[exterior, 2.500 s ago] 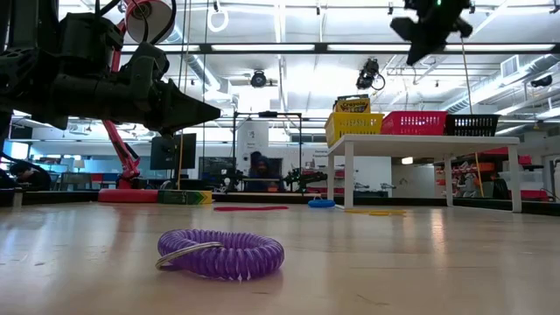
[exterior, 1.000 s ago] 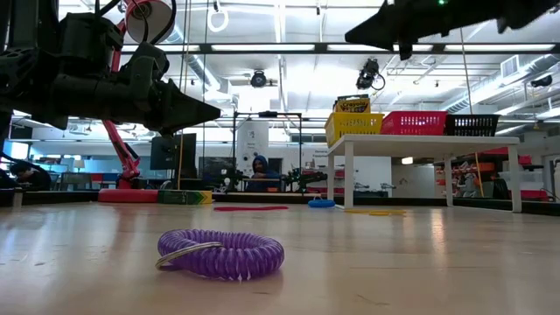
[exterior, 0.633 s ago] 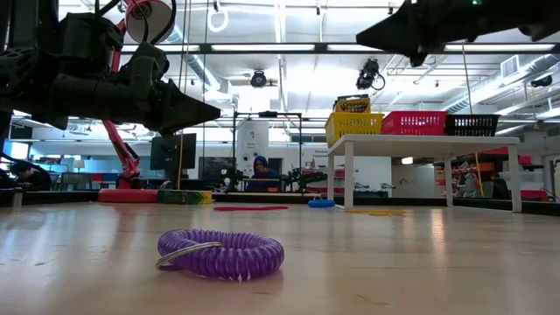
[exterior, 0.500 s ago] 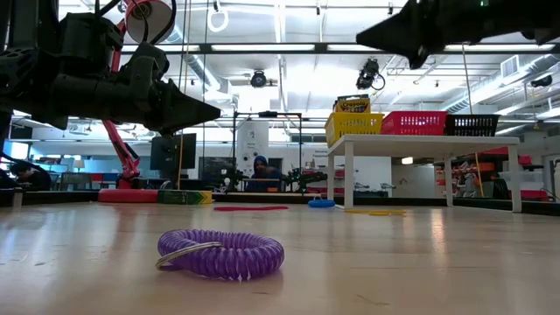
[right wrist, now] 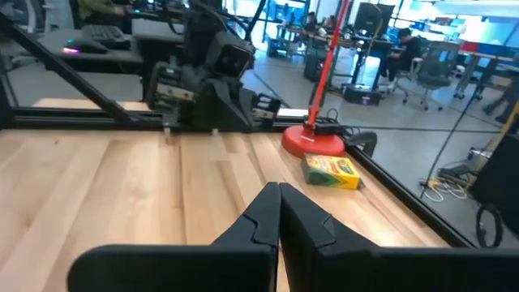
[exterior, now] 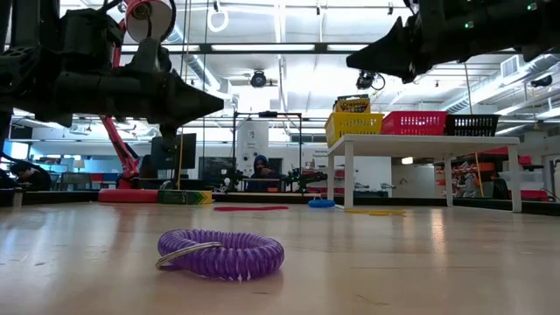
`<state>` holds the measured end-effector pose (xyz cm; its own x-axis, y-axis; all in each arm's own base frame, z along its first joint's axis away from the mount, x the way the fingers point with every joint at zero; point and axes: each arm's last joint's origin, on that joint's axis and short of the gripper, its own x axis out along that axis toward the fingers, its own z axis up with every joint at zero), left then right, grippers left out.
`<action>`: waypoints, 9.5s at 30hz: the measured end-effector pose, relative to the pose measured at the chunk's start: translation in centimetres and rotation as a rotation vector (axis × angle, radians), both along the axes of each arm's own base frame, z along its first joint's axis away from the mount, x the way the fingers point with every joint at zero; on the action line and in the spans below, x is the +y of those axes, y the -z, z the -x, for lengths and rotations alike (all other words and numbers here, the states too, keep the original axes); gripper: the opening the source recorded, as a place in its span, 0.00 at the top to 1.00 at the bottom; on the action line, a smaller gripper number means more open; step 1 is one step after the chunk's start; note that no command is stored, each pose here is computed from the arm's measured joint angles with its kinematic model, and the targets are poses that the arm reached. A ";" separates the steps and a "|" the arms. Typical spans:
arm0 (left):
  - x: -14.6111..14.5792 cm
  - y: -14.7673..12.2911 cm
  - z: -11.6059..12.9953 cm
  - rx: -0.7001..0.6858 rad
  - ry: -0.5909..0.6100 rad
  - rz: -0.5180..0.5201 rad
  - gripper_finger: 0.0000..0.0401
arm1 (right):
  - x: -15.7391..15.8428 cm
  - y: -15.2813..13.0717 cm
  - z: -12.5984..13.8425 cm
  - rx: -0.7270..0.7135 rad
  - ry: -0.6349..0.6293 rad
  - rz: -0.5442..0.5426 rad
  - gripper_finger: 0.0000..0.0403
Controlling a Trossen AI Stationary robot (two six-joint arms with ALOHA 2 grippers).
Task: Pick & Place Office Desk Supplies
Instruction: Put the purple spring keychain on the black basket
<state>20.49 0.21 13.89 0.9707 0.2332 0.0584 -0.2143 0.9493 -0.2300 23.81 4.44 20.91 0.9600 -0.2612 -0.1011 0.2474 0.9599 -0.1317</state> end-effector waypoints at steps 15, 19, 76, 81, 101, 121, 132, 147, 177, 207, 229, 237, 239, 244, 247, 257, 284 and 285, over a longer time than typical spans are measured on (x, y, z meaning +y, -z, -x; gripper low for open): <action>4.8 -0.2 -7.1 0.688 -0.165 0.134 0.82 | 0.0 0.1 0.0 0.023 -0.004 0.030 0.98; 6.9 -2.2 -8.0 0.899 -0.252 -0.006 0.72 | 0.0 0.2 0.0 0.026 -0.004 0.038 0.98; -16.5 0.8 -14.5 0.945 0.620 0.102 0.50 | -0.2 0.6 0.1 0.074 0.001 0.048 0.98; -17.0 1.5 -15.4 0.996 0.545 0.126 0.52 | -0.1 0.7 0.1 0.085 -0.009 0.047 0.98; -19.0 2.9 -14.0 1.100 0.419 -0.041 0.69 | -0.1 1.0 0.1 0.095 -0.005 -0.021 0.98; -20.1 4.6 -8.6 0.899 0.010 -0.300 0.97 | 3.6 1.0 1.3 0.065 -0.051 -0.116 0.98; -18.0 4.4 -5.8 0.534 0.048 -0.201 0.97 | 4.7 0.7 1.8 0.016 0.011 -0.142 0.98; -9.6 5.1 -4.8 0.362 -0.216 -0.057 0.97 | 6.6 4.0 1.0 0.048 0.078 -0.336 0.90; -6.3 4.3 -8.5 0.230 -0.341 0.093 0.97 | 2.0 10.9 -11.4 -0.035 0.255 -0.580 0.59; -5.9 4.4 -8.4 0.290 -0.398 -0.039 0.97 | 0.7 11.1 -11.6 0.013 0.217 -0.584 0.58; -5.8 4.7 -8.3 0.324 -0.383 -0.065 0.97 | 0.1 10.7 -12.7 0.053 0.260 -0.544 0.59; -5.9 4.7 -8.3 0.324 -0.382 -0.065 0.97 | 0.1 10.6 -12.8 0.059 0.238 -0.527 0.90; -6.0 4.7 -8.3 0.324 -0.378 -0.068 0.97 | 0.1 10.6 -12.8 0.062 0.235 -0.518 0.92; -6.5 4.5 -8.3 0.317 -0.360 -0.078 0.95 | 0.2 10.6 -12.8 0.071 0.222 -0.491 0.89; -6.8 4.5 -8.2 0.315 -0.344 -0.079 0.90 | 0.2 10.6 -12.8 0.081 0.215 -0.464 0.91; -8.4 4.1 -7.7 0.312 -0.303 -0.112 0.71 | 0.2 10.5 -12.8 0.092 0.205 -0.405 0.95; -6.1 1.6 3.4 0.145 -0.129 -0.085 0.69 | 1.4 -5.5 -1.9 0.202 0.447 -0.104 0.96; -6.1 1.6 3.4 0.147 -0.126 -0.089 0.69 | 0.9 -6.7 -0.8 0.202 0.479 -0.102 0.96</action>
